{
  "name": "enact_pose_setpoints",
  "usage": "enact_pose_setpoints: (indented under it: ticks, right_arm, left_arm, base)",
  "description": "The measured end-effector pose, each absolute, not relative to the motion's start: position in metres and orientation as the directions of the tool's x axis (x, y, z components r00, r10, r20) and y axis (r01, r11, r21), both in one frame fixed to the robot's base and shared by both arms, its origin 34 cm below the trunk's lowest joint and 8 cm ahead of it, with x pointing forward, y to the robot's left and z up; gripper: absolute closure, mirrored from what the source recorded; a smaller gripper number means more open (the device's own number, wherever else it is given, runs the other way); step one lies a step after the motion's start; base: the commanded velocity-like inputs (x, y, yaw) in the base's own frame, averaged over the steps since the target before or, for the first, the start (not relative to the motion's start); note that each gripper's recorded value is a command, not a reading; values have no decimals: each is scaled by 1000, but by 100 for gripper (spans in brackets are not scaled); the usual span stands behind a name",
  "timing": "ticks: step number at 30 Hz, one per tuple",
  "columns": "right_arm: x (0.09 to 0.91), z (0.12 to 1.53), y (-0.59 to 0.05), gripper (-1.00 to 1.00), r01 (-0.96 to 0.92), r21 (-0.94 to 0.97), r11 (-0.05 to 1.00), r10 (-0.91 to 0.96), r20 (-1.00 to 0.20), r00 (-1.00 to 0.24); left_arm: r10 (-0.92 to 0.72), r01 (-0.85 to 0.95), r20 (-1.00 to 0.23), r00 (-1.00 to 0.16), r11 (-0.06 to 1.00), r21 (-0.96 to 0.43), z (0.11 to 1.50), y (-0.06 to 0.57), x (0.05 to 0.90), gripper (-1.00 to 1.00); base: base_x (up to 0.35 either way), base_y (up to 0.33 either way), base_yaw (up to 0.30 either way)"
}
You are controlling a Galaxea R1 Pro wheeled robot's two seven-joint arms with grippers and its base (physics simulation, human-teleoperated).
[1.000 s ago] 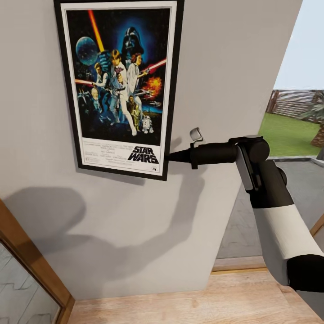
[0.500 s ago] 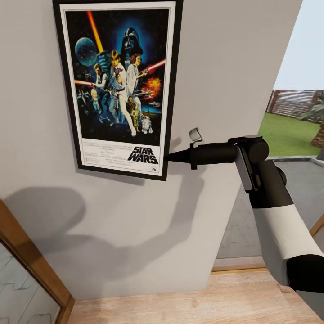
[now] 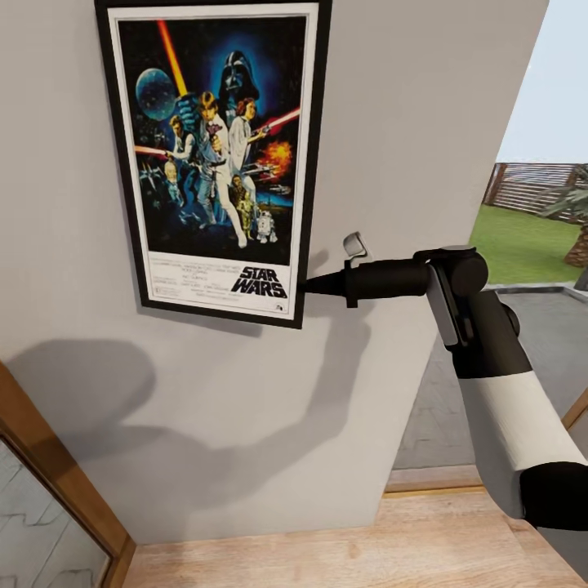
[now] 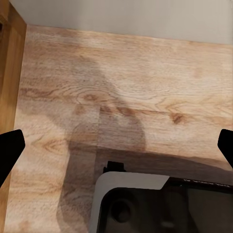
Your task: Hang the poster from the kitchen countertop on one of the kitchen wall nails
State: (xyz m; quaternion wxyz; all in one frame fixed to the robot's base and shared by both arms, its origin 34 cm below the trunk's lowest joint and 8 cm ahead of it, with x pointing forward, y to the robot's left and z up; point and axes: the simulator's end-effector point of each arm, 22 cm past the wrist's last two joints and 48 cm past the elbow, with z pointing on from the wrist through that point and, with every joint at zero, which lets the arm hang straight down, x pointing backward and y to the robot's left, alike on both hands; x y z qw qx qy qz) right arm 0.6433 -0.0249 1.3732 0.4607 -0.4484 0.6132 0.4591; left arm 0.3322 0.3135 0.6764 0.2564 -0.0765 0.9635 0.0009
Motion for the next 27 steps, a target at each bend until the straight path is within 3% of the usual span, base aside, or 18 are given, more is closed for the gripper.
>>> enact_pose_setpoints:
  ticks: [27]
  right_arm:
    - [633,1354,-6,100,-979,144,144,-201,-964,-171]
  left_arm:
    - [-147,-148,-494,-857,988,-38,676,314,332,-100]
  base:
    - [0,0,0]
